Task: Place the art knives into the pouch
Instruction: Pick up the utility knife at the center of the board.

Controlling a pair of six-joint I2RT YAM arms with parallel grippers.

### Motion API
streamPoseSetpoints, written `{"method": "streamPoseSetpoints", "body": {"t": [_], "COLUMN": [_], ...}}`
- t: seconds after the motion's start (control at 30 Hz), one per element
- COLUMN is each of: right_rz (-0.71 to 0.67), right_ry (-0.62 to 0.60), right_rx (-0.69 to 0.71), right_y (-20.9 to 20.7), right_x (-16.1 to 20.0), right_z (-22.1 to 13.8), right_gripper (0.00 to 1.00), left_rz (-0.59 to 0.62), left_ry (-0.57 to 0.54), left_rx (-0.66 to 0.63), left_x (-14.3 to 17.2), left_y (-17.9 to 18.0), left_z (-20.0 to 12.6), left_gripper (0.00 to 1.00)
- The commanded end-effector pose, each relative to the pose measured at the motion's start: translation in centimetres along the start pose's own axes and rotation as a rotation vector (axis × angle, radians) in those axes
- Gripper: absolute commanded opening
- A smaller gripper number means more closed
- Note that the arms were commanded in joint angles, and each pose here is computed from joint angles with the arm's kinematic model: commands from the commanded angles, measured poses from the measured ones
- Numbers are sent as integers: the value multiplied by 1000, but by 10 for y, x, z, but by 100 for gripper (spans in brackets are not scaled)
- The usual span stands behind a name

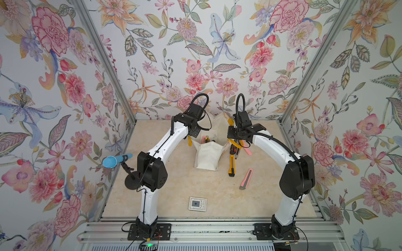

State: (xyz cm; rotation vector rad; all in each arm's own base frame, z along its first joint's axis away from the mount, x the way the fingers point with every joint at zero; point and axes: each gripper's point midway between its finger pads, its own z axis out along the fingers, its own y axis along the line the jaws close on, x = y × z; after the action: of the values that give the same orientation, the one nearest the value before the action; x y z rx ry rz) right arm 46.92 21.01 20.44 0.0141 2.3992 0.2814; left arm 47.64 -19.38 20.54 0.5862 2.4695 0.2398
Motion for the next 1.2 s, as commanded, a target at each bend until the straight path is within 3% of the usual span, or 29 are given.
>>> {"method": "streamPoseSetpoints", "body": {"t": [0.0,0.1,0.3,0.57,0.7,0.87,1.17], "right_rz": [-19,1,80,203,225,122,124], "right_ry": [-38,-79,-176,-190,-98,36,154], "right_rx": [-45,-80,-116,18,128,249,257], "right_y": [17,23,11,-63,-103,-137,-170], "right_x": [-16,-28,-51,-37,-12,10,25], "right_z": [-8,-18,-44,-51,-28,18,81], "right_gripper": [24,47,56,72,72,70,66], "left_rz": [-68,-87,-108,-100,-98,-103,-126], "left_ry": [1,-6,-9,-29,-27,-32,-30], "left_rx": [16,49,53,52,61,71,56], "left_x": [11,20,25,18,18,16,12], "left_y": [10,4,4,7,5,3,5], "left_z": [-15,-16,-21,-26,-25,-24,-21], "left_gripper": [0,0,0,0,0,0,0]}}
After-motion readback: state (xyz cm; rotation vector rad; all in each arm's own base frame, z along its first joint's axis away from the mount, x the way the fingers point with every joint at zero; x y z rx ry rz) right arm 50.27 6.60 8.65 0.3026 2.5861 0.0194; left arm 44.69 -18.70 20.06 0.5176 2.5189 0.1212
